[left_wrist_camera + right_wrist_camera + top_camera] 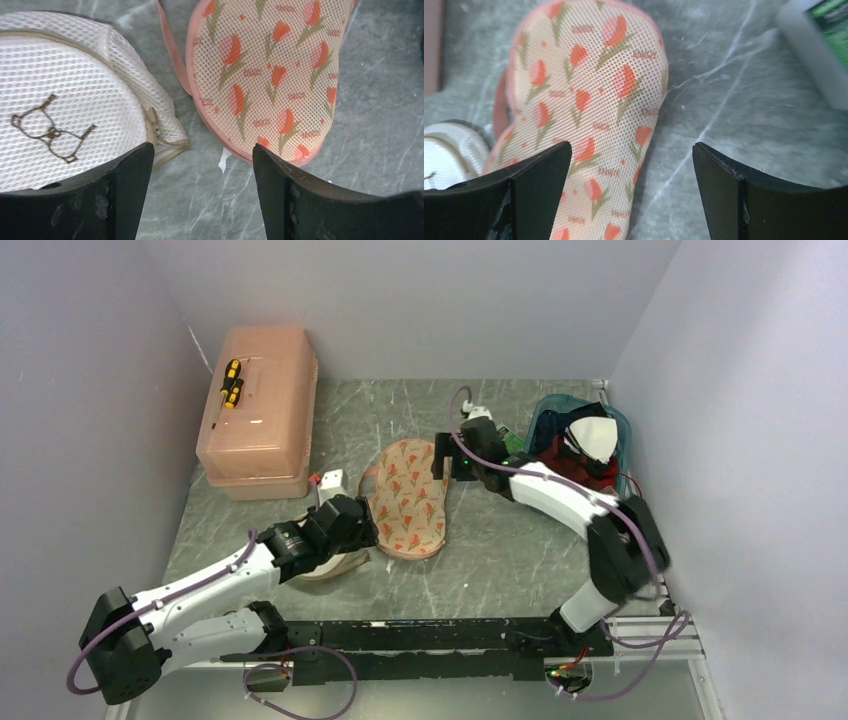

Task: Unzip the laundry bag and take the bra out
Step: Unzip the laundry bag at the center of the board.

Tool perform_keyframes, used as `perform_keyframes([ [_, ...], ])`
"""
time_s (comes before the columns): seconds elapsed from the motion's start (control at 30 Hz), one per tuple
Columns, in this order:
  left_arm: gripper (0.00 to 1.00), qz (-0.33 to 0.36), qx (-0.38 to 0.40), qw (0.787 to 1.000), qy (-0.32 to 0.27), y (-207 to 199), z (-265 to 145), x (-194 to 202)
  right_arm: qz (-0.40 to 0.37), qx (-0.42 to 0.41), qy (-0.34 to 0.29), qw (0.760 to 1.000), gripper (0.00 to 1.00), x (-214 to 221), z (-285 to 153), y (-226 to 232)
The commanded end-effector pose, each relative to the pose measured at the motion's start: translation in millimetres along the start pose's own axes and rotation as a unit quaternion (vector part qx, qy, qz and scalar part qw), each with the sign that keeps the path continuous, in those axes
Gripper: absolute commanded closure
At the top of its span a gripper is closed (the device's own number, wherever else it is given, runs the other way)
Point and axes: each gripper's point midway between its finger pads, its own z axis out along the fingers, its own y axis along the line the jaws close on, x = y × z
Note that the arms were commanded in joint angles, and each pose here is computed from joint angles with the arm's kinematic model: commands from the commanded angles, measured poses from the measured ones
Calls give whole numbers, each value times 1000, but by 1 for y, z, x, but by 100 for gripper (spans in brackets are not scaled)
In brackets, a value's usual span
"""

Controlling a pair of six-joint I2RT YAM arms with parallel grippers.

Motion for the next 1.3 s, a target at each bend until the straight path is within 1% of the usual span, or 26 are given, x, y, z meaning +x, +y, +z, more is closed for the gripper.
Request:
perform_keyframes([
  [0.0, 24, 17, -38, 999, -24, 14, -12, -15, -42, -17, -88, 995, 9, -28, -69, 11],
  [0.1, 25, 13, -31, 999, -41, 11, -19, -26, -130, -119, -104, 979, 17, 3, -105, 62],
  [0.2, 25, -6, -43, 997, -62, 18, -30, -37, -198, -184, -83, 959, 26, 49, -122, 104],
  [0.27, 25, -27, -59, 995, -75, 29, -40, -41, -225, -199, -63, 952, 33, 74, -121, 120],
  [0.33, 26, -56, -73, 991, -92, 41, -49, -44, -251, -198, -47, 946, 37, 94, -112, 129],
  [0.43, 28, -91, -72, 987, -108, 54, -60, -44, -280, -196, -28, 939, 40, 112, -98, 144],
  [0.6, 30, -114, -59, 985, -117, 66, -73, -41, -305, -184, -10, 934, 45, 119, -74, 165],
  [0.67, 30, -117, -56, 984, -119, 69, -77, -41, -309, -177, -3, 934, 48, 121, -65, 168],
  [0.83, 31, -121, -58, 984, -116, 73, -81, -38, -314, -178, 7, 933, 53, 126, -55, 174],
  [0.93, 31, -120, -65, 984, -117, 77, -82, -37, -314, -172, 10, 934, 59, 126, -52, 173],
  [1.2, 31, -122, -59, 984, -118, 79, -82, -35, -321, -174, 19, 931, 78, 132, -52, 171],
  [1.27, 31, -123, -59, 984, -116, 79, -81, -34, -318, -175, 20, 932, 81, 133, -53, 171],
])
